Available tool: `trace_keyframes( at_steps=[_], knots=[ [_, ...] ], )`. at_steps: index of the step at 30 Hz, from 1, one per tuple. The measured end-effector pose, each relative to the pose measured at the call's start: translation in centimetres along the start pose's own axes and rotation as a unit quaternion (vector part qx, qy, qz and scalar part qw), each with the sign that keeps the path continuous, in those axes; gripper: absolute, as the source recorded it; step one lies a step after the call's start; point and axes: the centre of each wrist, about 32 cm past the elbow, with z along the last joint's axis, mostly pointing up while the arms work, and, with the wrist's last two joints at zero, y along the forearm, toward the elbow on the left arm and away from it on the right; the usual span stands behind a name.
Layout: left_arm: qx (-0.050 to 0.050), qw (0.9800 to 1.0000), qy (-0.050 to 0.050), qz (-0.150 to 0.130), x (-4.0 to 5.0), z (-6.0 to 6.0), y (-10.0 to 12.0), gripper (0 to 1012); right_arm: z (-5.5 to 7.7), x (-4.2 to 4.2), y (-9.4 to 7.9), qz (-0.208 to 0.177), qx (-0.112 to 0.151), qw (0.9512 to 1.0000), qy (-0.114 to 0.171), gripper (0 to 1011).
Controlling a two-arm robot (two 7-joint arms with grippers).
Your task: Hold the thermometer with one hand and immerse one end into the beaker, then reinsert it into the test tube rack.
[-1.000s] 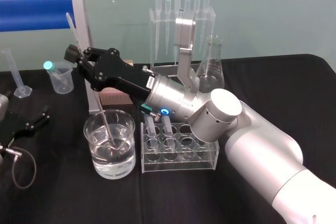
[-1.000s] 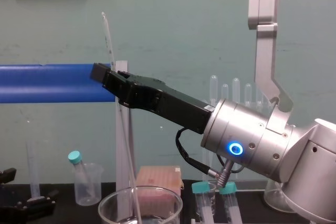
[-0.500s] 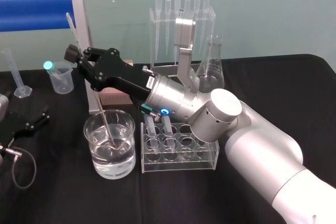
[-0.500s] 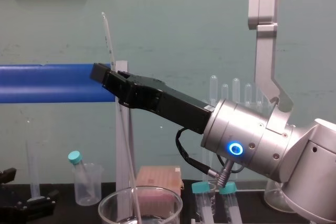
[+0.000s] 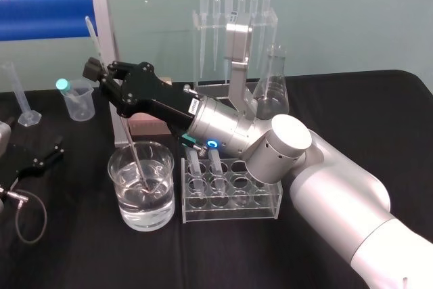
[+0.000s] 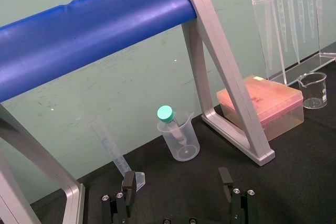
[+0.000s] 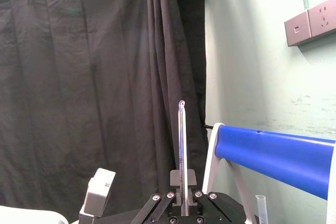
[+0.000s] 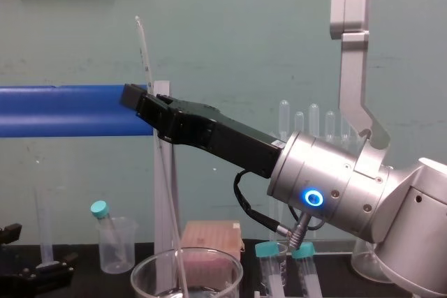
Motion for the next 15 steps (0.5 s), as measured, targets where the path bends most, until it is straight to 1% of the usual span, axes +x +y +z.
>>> trace_keyframes(
  at_steps=[15],
  knots=[
    [0.000, 1.0000, 0.000, 0.000, 0.00, 0.00, 0.00, 1008, 0.00, 0.00, 0.00, 0.000, 0.000, 1.0000, 0.000, 55]
  ],
)
